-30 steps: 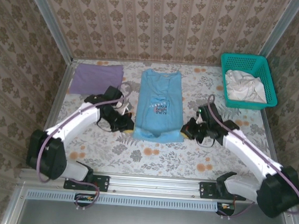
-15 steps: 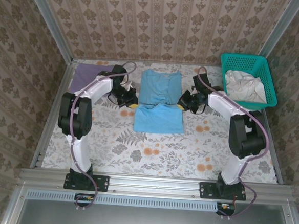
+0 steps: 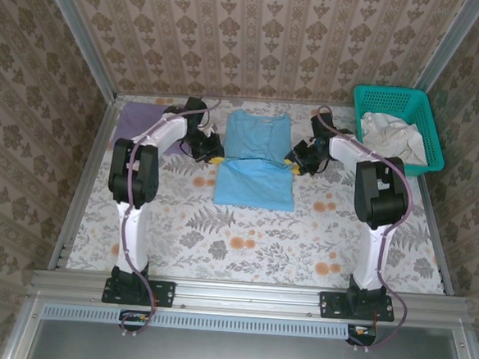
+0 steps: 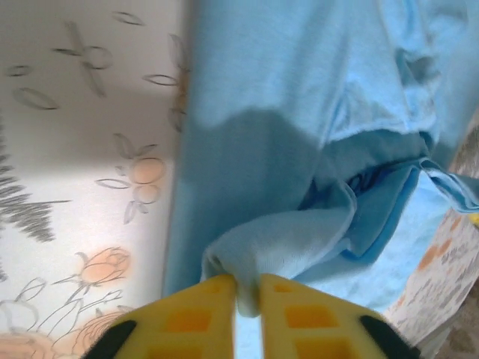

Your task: Fold and stack the t-shirts

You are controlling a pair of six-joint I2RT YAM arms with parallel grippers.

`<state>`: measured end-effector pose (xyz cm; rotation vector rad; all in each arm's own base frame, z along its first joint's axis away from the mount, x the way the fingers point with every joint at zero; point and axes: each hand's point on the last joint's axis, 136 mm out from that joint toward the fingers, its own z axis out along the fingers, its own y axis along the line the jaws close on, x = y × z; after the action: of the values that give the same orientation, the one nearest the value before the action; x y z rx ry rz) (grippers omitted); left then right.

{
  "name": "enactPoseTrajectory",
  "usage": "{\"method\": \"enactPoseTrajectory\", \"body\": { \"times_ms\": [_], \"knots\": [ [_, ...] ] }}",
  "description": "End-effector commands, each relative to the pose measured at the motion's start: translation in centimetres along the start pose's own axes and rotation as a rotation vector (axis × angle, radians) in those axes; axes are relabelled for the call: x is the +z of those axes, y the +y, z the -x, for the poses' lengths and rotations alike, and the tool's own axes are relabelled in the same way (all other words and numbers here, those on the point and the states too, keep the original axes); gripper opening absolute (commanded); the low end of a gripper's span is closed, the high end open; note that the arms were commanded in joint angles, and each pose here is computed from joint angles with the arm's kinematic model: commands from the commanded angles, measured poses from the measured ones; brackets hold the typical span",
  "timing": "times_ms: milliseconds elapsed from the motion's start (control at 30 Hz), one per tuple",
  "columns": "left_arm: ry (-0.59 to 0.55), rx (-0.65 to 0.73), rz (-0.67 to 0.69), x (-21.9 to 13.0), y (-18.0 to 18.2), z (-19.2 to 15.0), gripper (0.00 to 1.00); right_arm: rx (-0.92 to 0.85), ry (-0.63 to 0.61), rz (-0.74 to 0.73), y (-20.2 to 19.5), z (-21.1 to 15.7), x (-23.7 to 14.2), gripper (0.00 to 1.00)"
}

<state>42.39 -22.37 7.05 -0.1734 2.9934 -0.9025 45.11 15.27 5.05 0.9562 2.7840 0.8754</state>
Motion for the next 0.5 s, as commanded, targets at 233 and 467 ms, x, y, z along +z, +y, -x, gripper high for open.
{"method": "enactPoseTrajectory", "body": {
  "times_ms": [233, 467],
  "knots": [
    [-0.215, 0.010, 0.030, -6.6, -1.2, 1.9, 0.64, -0.026, -0.093, 0.082, 1.9, 0.8, -5.2, 0.66],
    [0.073, 0.240, -0.128, -1.9, -6.6, -7.4, 0.36, -0.145, 0.002, 0.233, 3.2, -7.7, -3.5, 0.32]
  ]
}}
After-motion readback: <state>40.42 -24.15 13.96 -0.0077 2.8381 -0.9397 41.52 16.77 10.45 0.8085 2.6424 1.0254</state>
